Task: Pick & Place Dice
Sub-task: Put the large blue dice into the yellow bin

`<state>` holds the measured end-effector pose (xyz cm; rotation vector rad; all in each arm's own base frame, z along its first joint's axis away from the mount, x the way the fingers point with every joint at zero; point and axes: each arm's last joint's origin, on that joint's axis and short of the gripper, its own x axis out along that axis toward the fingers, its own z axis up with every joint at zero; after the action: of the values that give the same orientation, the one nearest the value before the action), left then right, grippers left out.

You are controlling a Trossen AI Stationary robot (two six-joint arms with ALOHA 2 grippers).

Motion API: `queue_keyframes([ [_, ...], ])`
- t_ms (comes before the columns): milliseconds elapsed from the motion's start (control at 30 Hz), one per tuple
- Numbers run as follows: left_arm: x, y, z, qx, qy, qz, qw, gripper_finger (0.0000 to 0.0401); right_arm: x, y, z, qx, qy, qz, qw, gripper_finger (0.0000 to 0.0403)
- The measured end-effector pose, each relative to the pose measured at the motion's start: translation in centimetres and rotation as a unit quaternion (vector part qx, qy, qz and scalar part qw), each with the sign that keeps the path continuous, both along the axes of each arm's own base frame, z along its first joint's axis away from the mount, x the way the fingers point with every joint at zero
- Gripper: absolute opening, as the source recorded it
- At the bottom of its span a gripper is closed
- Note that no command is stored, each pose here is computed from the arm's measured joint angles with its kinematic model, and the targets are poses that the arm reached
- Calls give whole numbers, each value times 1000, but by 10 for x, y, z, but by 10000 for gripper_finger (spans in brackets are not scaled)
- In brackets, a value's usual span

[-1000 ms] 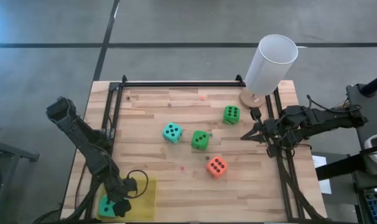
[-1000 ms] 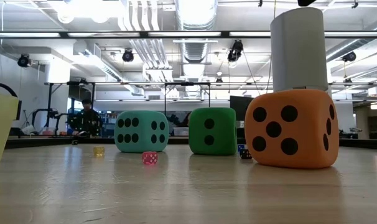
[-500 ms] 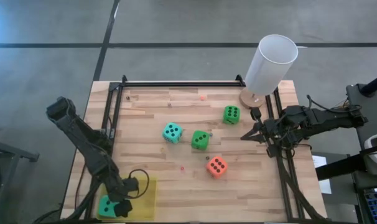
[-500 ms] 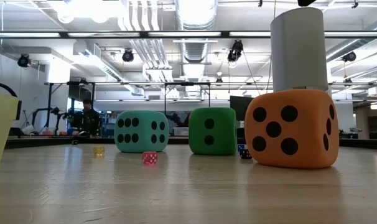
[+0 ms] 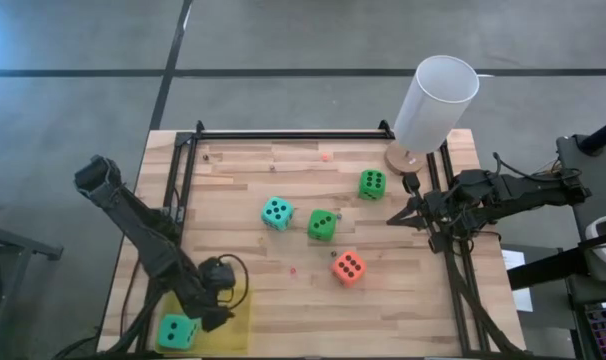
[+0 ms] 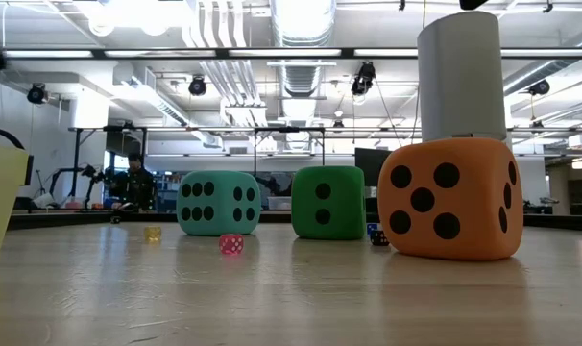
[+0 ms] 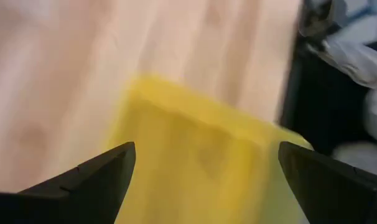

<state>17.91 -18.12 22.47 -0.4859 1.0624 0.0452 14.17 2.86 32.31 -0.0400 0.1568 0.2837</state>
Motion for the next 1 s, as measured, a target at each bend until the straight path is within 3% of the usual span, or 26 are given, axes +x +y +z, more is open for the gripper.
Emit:
queue_keyframes([
  [233,7,12,1,172,-85,-48,980,400,0,0,0,0,0,0,1000,8],
  [467,8,18,0,252,-93,-89,959,400,0,0,0,0,0,0,1000,8],
  [600,9,22,-2,283,-97,-96,950,400,0,0,0,0,0,0,1000,8],
  [867,16,18,1,275,-132,-103,947,397,0,0,0,0,0,0,1000,8],
  [1000,22,17,5,296,-160,-142,931,398,0,0,0,0,0,0,1000,8],
])
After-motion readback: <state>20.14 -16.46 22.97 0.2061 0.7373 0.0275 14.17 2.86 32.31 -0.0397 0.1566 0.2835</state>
